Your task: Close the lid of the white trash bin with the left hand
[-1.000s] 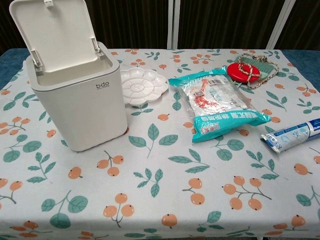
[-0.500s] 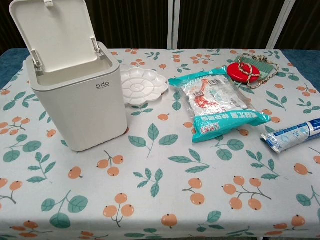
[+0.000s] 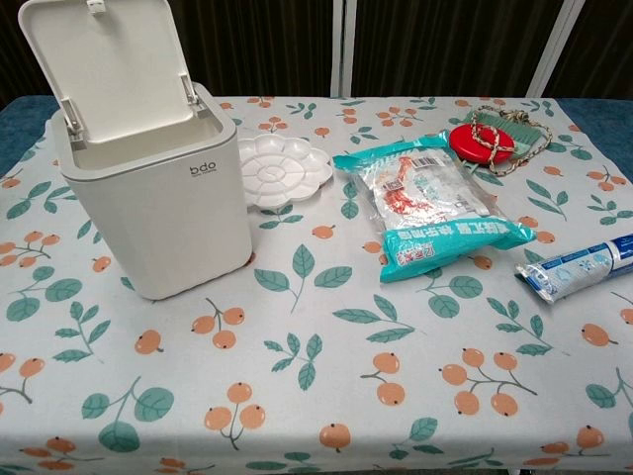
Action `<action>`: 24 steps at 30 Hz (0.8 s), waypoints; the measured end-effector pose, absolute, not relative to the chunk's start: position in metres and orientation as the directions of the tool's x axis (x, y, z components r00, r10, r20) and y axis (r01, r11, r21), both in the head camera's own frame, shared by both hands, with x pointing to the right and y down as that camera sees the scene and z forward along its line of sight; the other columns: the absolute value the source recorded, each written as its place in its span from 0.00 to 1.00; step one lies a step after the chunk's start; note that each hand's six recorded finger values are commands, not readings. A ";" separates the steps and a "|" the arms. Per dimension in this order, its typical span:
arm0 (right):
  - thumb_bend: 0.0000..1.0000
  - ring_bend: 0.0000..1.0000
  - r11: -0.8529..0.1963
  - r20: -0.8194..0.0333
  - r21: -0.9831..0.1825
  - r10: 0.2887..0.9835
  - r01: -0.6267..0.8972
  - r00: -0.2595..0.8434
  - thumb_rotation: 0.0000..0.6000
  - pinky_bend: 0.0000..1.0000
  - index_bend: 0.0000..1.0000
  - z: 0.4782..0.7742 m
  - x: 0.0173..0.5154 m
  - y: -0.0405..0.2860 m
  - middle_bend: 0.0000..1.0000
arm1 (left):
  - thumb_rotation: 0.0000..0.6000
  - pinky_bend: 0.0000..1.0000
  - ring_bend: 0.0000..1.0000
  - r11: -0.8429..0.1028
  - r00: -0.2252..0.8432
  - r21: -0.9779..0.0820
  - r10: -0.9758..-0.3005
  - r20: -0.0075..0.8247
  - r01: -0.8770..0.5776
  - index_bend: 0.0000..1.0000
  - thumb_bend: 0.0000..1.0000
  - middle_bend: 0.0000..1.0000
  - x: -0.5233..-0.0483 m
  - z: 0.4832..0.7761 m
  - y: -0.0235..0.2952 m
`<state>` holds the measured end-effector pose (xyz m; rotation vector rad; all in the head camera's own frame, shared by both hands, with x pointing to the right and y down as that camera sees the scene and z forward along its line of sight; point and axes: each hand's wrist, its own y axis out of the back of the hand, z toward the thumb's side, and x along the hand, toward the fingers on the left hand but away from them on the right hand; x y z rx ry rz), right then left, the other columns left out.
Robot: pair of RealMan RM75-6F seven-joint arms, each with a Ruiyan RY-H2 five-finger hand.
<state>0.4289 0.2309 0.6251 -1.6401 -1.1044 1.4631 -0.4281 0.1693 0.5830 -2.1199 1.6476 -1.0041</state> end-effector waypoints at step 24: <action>0.21 0.00 -0.442 -0.447 -0.882 0.894 0.163 0.003 1.00 0.00 0.00 0.633 0.434 0.233 0.00 | 0.63 0.09 0.06 -0.526 0.446 -0.014 -0.734 0.513 -0.850 0.13 0.00 0.18 -0.328 0.606 0.087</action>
